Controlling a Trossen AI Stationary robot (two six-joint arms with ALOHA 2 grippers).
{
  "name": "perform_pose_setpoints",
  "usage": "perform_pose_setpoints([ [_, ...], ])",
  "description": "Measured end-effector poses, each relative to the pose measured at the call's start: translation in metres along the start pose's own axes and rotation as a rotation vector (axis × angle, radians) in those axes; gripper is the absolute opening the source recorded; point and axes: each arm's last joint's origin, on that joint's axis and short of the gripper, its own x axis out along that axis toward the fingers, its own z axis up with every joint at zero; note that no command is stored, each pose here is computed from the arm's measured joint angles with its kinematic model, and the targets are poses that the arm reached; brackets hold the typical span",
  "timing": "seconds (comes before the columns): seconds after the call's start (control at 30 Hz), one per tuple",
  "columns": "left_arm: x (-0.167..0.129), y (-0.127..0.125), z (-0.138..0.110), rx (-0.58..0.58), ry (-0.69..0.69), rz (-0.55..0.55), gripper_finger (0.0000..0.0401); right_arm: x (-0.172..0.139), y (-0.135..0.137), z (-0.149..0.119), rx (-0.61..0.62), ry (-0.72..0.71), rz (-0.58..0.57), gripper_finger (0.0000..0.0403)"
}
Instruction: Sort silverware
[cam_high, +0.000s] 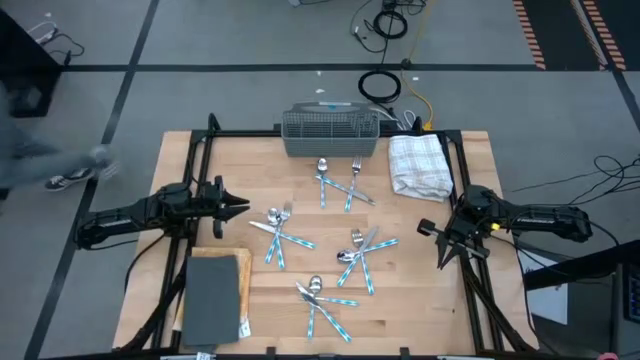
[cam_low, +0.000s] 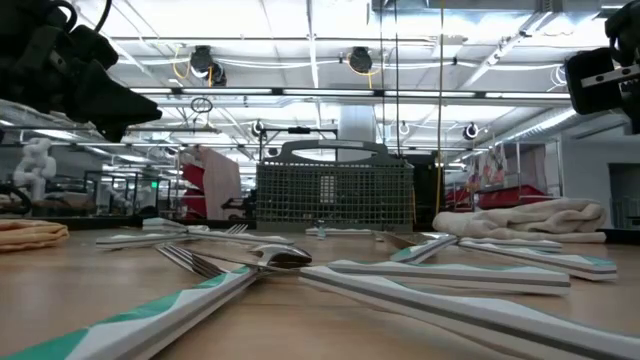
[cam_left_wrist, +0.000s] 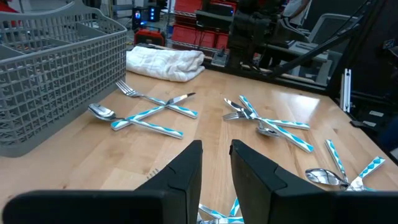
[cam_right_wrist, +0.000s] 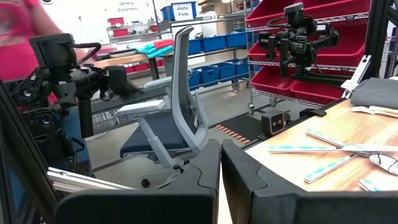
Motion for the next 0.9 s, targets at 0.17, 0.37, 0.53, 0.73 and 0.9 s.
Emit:
perform_pose_setpoints([
  [0.17,0.0,0.0,0.0,0.0,0.0,0.0,0.009,0.0,0.0,0.0,0.0,0.0,0.0,0.0009],
  [0.37,0.0,0.0,0.0,0.0,0.0,0.0,0.009,0.0,0.0,0.0,-0.009,-0.001,-0.006,0.0009],
  [0.53,0.0,0.0,0.0,0.0,0.0,0.0,0.009,-0.001,-0.007,0.002,-0.179,-0.022,-0.251,0.0009],
  [0.73,0.0,0.0,0.0,0.0,0.0,0.0,0.009,-0.002,-0.01,0.002,-0.145,-0.034,-0.349,0.0009],
  [0.9,0.0,0.0,0.0,0.0,-0.001,0.0,0.009,-0.005,-0.017,0.002,0.033,-0.103,-0.609,0.0009],
])
